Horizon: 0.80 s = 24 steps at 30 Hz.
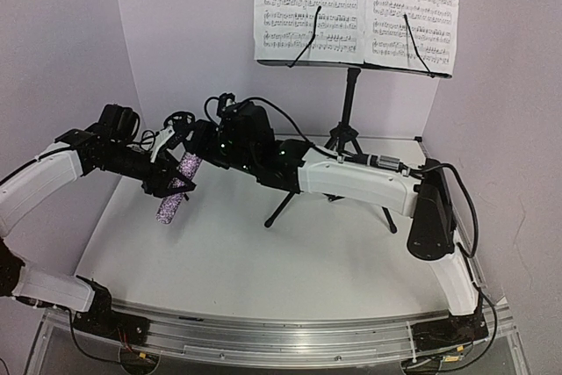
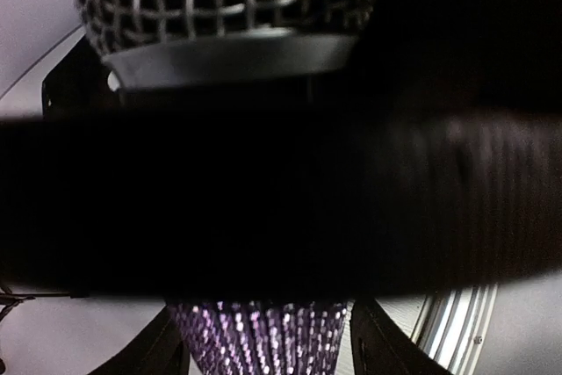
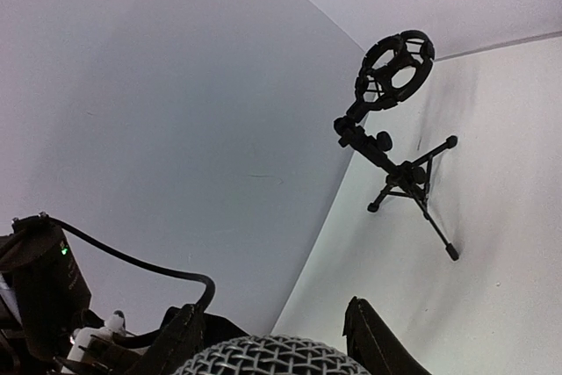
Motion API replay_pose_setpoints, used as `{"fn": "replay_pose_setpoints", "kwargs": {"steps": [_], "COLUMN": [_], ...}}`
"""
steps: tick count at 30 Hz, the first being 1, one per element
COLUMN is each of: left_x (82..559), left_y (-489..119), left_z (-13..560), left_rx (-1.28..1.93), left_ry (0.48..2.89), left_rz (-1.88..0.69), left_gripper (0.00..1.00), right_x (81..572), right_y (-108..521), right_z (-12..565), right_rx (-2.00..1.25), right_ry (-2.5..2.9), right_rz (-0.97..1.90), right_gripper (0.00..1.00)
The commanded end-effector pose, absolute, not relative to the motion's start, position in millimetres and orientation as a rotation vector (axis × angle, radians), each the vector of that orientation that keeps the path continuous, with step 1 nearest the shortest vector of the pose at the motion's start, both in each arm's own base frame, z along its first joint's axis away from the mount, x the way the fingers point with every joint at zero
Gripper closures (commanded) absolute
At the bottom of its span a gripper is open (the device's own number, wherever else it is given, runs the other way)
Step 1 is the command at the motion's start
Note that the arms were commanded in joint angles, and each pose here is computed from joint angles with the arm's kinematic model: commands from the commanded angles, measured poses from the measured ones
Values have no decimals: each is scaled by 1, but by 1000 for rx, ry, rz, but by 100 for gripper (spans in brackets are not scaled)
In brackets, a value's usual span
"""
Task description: Pack up the instrument practice props
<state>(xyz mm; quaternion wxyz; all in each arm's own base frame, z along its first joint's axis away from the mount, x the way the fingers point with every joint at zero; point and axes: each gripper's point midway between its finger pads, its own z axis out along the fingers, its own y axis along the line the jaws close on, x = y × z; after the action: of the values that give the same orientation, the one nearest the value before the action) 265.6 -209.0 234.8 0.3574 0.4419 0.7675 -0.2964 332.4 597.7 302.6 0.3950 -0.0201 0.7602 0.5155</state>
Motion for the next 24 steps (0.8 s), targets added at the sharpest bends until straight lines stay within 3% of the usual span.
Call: {"fn": "replay_pose_setpoints", "kwargs": {"steps": [1,2,3,6,7,9,10,11,18,24], "left_x": [265,266,268,275,277,282,286,290,302,299], "left_y": [-213,-213,-211,-202,-194,-175,-160,-145,-46,-3], "left_z": [235,237,239,234,227,209,198,190,121,85], "left_rx": [1114,1095,1069,969,922,834,782,738,650,438], "left_ry": [1981,1989,2002,2091,2147,2249,2300,2333,2571,2706], "left_rz": [-799,-795,-789,-776,-766,-732,-690,-638,-174,-115], "left_gripper": [78,94,99,100,100,100,100,100,100,100], "right_x": [325,326,326,328,327,329,328,326,305,295], "right_y": [611,610,609,605,604,599,595,591,565,544], "right_z": [341,339,338,331,327,315,307,301,264,253], "right_rx": [-5,-6,-9,-34,-57,-80,-87,-100,-193,-235], "right_ry": [1822,1825,1825,1833,1836,1854,1872,1890,2012,2040], "right_rz": [1494,1487,1475,1423,1397,1337,1312,1289,1196,1120], "right_gripper": [100,100,100,98,88,55,18,12,7,5]}}
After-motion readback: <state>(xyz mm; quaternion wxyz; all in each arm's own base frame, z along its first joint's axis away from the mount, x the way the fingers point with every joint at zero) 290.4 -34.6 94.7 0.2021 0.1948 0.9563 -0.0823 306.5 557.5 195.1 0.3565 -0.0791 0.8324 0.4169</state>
